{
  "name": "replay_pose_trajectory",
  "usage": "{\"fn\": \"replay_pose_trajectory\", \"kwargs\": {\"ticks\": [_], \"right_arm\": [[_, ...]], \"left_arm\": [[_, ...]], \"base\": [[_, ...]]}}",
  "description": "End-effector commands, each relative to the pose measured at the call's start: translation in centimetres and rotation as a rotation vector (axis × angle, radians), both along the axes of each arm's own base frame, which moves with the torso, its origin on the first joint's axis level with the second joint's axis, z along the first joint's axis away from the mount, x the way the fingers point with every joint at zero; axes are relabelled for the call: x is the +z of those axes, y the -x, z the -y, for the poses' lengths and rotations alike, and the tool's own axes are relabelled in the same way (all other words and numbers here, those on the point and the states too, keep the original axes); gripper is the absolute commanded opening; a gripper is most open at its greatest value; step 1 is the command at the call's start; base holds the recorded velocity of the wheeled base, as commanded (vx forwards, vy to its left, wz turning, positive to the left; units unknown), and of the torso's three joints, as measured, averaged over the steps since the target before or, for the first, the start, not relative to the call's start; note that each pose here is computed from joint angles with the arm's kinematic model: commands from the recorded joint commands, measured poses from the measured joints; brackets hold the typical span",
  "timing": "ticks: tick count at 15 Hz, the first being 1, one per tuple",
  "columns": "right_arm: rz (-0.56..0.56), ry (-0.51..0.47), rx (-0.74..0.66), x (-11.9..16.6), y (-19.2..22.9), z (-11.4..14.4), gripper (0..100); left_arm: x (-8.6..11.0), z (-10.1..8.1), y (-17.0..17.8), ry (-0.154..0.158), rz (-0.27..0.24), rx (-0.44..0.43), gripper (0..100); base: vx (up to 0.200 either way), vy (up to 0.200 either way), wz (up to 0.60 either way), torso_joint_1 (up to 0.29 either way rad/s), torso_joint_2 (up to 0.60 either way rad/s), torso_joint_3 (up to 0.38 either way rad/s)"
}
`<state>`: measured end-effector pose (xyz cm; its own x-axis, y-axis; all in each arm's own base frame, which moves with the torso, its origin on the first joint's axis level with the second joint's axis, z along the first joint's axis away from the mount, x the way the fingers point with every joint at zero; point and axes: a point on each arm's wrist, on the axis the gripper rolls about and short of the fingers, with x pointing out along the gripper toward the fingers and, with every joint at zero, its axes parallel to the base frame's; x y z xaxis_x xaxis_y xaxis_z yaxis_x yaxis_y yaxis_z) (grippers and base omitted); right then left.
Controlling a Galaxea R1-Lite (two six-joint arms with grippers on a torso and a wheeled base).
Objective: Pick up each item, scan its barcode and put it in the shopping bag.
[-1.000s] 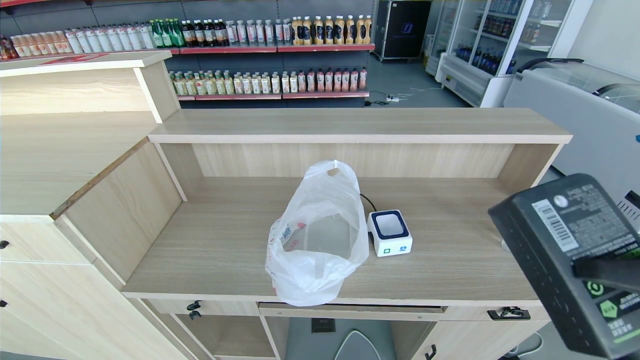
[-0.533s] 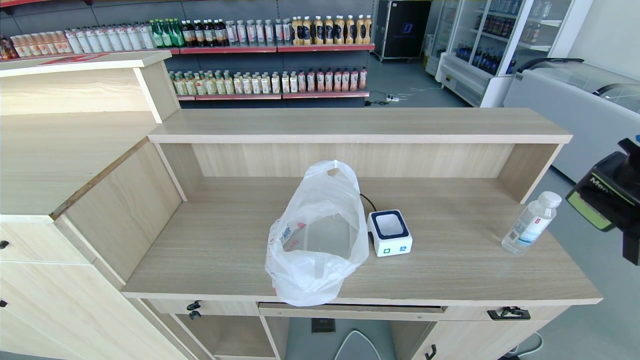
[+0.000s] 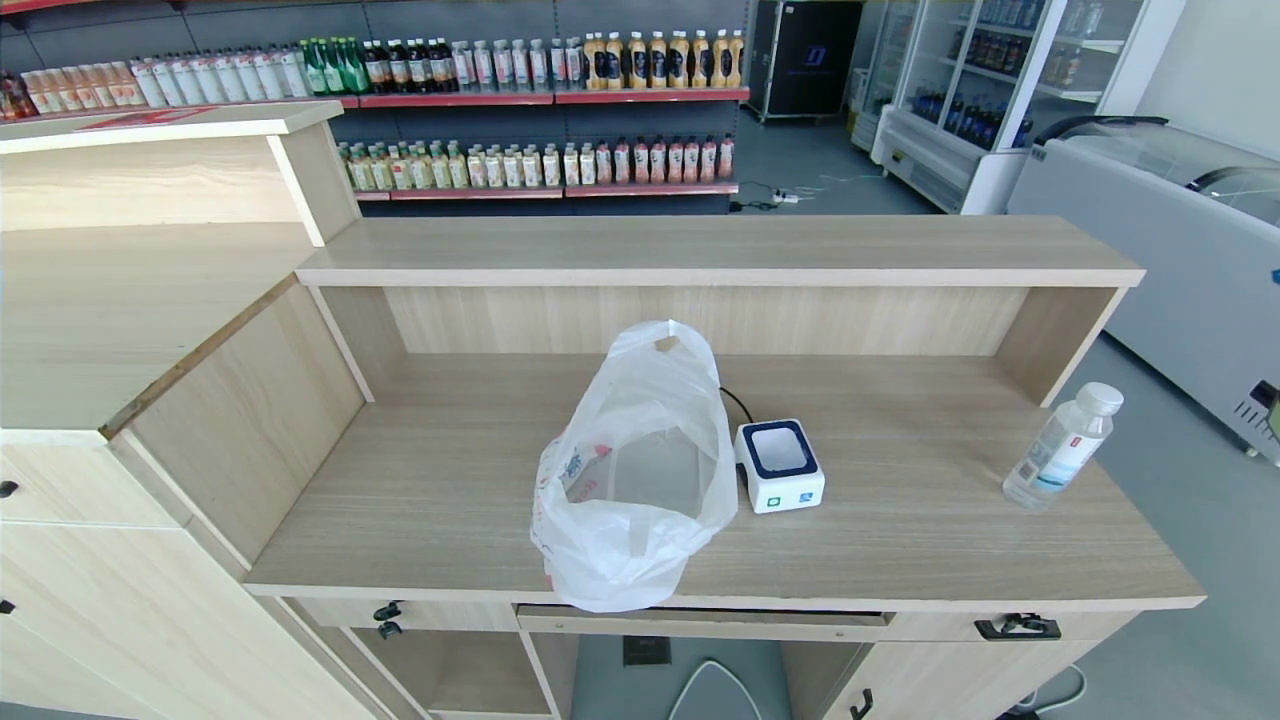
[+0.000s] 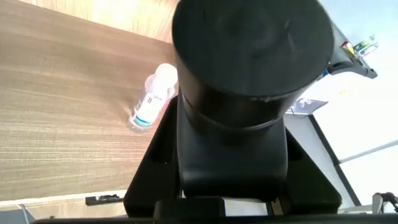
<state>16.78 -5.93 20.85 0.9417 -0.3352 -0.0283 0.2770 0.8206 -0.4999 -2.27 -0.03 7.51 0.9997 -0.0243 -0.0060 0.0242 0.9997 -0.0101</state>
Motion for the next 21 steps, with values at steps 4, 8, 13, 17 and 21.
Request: {"fn": "replay_pose_trajectory", "kwargs": {"ticks": [4, 8, 13, 17, 21], "right_arm": [[-0.039, -0.177, 0.148, -1.5, -1.8, -0.9, 0], [-0.057, -0.445, 0.317, -0.8, -3.6, -2.1, 0], [-0.164, -0.887, 0.439, -2.9, -7.7, -1.1, 0], [-0.208, -1.035, 0.475, -4.8, -11.0, 1.2, 0], [-0.294, -1.097, 0.620, -6.3, -13.1, 2.4, 0]], "left_arm": [[0.0, 0.0, 0.0, 0.001, 0.000, 0.000, 100], [0.0, 0.0, 0.0, 0.001, 0.001, 0.000, 100], [0.0, 0.0, 0.0, 0.001, 0.000, 0.000, 100], [0.0, 0.0, 0.0, 0.001, 0.000, 0.000, 100], [0.0, 0.0, 0.0, 0.001, 0.000, 0.000, 100]], "base": [[0.000, 0.000, 0.45, 0.003, 0.00, -0.001], [0.000, 0.000, 0.45, 0.001, 0.00, 0.001], [0.000, 0.000, 0.00, 0.000, 0.00, 0.000], [0.000, 0.000, 0.00, 0.000, 0.00, 0.000], [0.000, 0.000, 0.00, 0.000, 0.00, 0.000]]}}
